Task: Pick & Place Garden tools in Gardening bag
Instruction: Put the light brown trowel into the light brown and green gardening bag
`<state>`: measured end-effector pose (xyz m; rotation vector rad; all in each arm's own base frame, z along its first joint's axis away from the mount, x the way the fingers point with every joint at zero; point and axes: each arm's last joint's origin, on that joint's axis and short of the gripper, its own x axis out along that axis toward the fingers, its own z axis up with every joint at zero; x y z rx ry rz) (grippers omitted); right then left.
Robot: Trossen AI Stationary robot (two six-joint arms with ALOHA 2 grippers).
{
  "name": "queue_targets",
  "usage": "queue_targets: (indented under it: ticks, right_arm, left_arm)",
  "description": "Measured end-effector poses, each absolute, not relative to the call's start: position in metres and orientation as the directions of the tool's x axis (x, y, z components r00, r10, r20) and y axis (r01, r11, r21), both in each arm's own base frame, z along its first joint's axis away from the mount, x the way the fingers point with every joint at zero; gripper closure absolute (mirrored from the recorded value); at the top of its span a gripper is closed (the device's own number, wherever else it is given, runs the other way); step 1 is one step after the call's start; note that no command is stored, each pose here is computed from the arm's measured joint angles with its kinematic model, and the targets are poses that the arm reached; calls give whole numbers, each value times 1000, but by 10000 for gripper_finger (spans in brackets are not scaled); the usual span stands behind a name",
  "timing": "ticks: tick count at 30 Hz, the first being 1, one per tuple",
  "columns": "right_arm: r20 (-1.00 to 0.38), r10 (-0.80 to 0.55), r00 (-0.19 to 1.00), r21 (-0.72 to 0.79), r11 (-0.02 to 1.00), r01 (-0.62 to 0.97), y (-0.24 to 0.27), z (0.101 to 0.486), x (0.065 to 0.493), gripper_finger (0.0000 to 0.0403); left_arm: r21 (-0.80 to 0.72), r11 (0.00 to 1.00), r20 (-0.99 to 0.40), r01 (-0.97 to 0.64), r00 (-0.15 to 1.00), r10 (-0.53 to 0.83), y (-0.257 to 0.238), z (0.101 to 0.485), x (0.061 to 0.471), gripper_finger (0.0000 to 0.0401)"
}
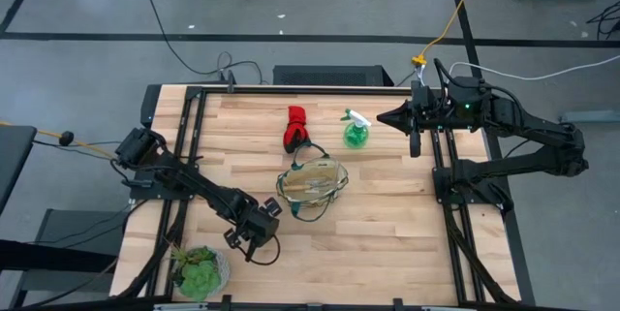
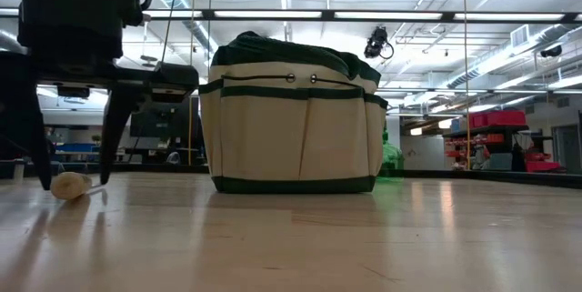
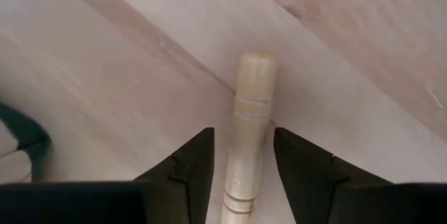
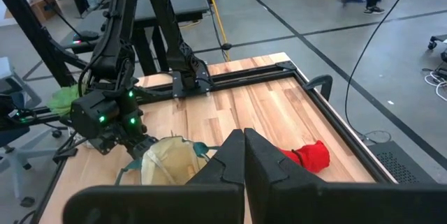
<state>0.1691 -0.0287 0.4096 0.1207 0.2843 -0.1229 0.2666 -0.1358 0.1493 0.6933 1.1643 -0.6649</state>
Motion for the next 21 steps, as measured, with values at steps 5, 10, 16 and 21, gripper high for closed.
queue_targets:
  ticks: [5,10,16,21]
  right_arm:
    - [-286,-104,952,99,986,137,-29,410,169,401]
    - [-287,-104,952,99,986,137,-29,410,169,401]
    - [-288,-104,952,99,986,137,-29,410,169,401]
    - [-292,-103,951,99,985,138,-29,409,169,401]
  left_arm:
    - [144,620,-961,771,258,-98,-135,149,266,245]
    - [136,620,-963,773,249,-100,-135,148,266,245]
    - [133,619,-964,774,246,-100,-135,148,266,245]
    - [132,620,-964,773,245,-100,-135,148,266,245]
